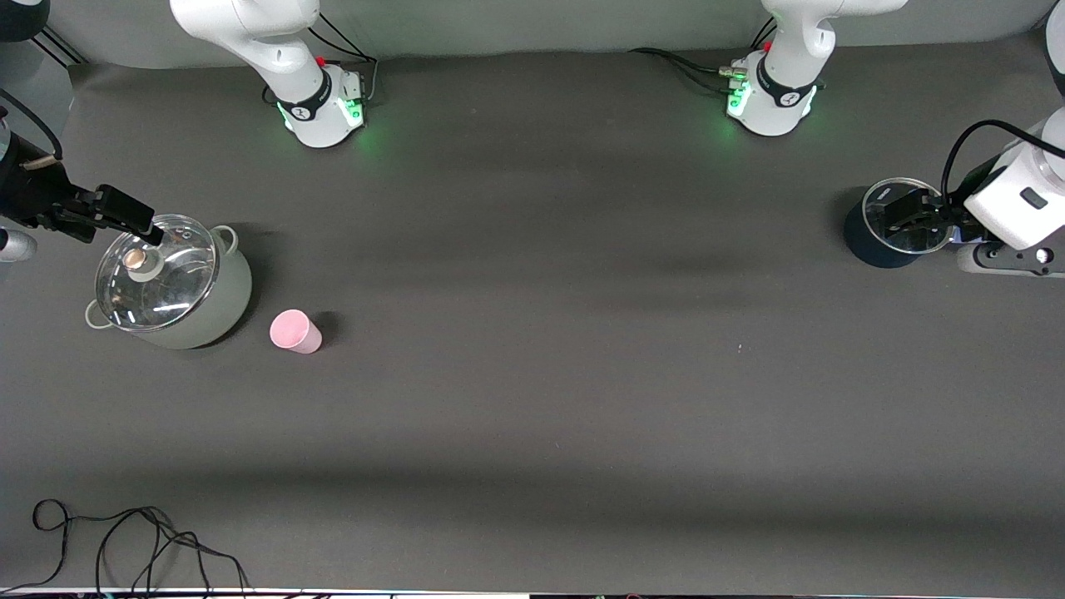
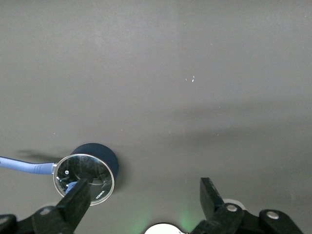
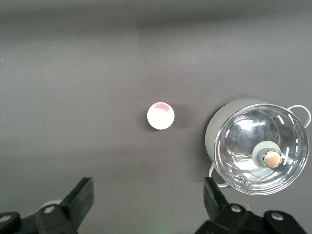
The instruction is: Transfer pink cup from left to right arm
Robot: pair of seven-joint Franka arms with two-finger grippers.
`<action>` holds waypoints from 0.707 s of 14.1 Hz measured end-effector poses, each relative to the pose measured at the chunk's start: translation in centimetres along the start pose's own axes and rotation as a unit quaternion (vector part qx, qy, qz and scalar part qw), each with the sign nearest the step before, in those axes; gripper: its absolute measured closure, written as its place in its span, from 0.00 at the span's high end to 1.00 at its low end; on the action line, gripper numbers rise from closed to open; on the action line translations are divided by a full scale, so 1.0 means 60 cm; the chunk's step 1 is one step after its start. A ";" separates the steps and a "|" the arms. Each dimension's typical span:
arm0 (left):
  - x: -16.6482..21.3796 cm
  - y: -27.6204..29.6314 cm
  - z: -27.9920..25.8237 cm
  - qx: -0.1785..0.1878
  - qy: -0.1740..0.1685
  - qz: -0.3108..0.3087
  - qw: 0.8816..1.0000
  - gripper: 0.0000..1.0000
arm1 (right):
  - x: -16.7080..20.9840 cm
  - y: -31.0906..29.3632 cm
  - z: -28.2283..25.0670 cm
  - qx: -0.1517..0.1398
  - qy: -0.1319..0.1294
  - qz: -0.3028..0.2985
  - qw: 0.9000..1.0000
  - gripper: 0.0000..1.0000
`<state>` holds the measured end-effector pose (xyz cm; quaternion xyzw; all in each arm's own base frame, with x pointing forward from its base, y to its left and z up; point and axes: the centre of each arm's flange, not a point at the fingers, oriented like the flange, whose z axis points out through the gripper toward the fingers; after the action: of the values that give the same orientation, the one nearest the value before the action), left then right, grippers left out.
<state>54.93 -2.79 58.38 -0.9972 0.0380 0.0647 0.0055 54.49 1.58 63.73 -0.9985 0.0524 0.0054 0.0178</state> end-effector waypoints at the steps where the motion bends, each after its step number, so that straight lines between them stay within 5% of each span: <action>1: 0.000 0.000 -0.002 -0.001 0.001 0.000 1.000 1.00 | 0.000 -0.003 0.001 0.000 0.000 -0.002 1.000 1.00; 10: 0.003 0.005 -0.003 -0.003 0.003 0.002 1.000 1.00 | 0.008 -0.017 0.017 -0.002 -0.009 -0.031 0.999 1.00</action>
<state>55.10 -3.10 58.55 -0.9973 0.0402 0.0618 0.0026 55.03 2.59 62.75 -0.9995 0.0210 0.0137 0.0169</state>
